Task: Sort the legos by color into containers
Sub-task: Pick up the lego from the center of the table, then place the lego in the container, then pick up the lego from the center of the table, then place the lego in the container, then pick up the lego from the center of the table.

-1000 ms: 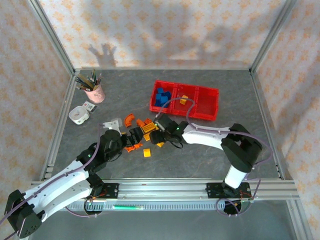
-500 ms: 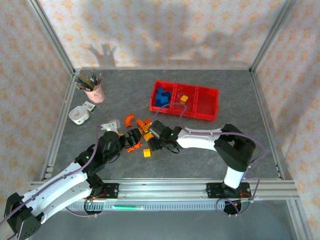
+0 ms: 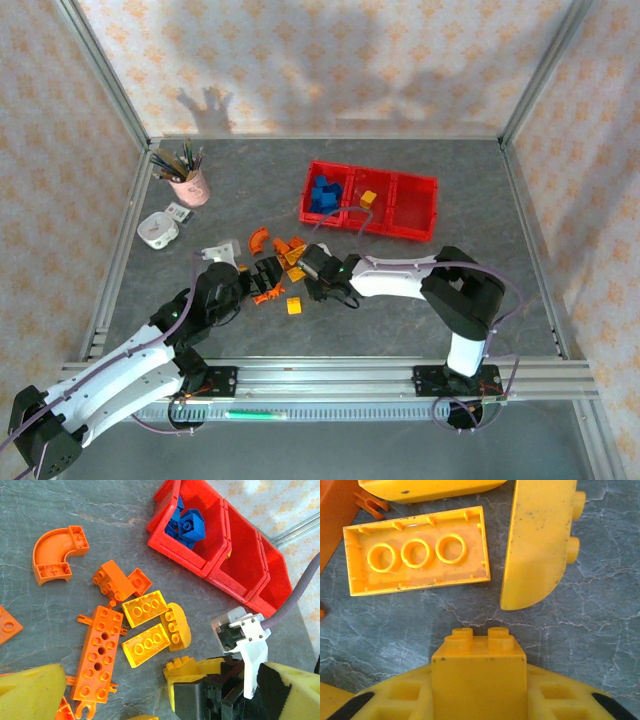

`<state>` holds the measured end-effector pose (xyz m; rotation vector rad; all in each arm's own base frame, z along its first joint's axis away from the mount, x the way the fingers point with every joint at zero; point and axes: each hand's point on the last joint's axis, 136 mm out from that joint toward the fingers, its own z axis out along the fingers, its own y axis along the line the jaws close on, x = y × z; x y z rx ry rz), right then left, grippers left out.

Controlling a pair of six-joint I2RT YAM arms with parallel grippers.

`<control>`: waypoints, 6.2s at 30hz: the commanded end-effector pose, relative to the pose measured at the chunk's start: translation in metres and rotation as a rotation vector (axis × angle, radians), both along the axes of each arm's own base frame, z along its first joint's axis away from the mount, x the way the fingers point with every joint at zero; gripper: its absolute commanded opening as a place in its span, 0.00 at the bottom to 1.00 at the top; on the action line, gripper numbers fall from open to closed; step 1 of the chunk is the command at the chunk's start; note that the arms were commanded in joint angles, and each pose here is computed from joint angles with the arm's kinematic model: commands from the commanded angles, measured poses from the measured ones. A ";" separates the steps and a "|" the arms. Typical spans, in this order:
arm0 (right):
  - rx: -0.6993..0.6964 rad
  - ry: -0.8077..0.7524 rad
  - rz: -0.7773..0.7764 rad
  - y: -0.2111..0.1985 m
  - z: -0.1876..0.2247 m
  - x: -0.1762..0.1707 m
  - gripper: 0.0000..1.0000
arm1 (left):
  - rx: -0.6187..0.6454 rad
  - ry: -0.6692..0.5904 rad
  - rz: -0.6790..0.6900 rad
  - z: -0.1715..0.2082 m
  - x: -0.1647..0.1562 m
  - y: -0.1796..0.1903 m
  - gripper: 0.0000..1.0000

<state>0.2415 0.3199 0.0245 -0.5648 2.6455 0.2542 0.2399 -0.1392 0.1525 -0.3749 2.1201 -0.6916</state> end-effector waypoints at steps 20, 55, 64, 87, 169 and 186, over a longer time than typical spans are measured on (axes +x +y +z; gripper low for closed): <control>0.151 -0.257 -0.442 -0.119 0.119 0.129 0.31 | -0.014 -0.059 -0.123 0.035 0.035 -0.046 0.99; 0.238 -0.244 -0.363 -0.088 0.121 0.142 0.60 | -0.050 -0.058 -0.085 0.028 0.042 -0.042 0.99; 0.141 -0.176 -0.224 -0.037 0.084 0.076 0.66 | -0.025 -0.037 -0.025 0.017 0.025 -0.016 0.99; 0.132 -0.046 -0.255 0.002 0.020 0.082 0.59 | -0.045 -0.019 0.015 0.000 0.018 -0.005 0.99; 0.199 -0.167 -0.244 -0.028 0.095 0.090 0.76 | -0.032 -0.073 -0.018 0.026 0.027 -0.024 0.99; 0.090 -0.123 0.010 0.046 0.038 0.077 0.91 | -0.028 -0.054 0.058 0.013 0.010 0.004 0.99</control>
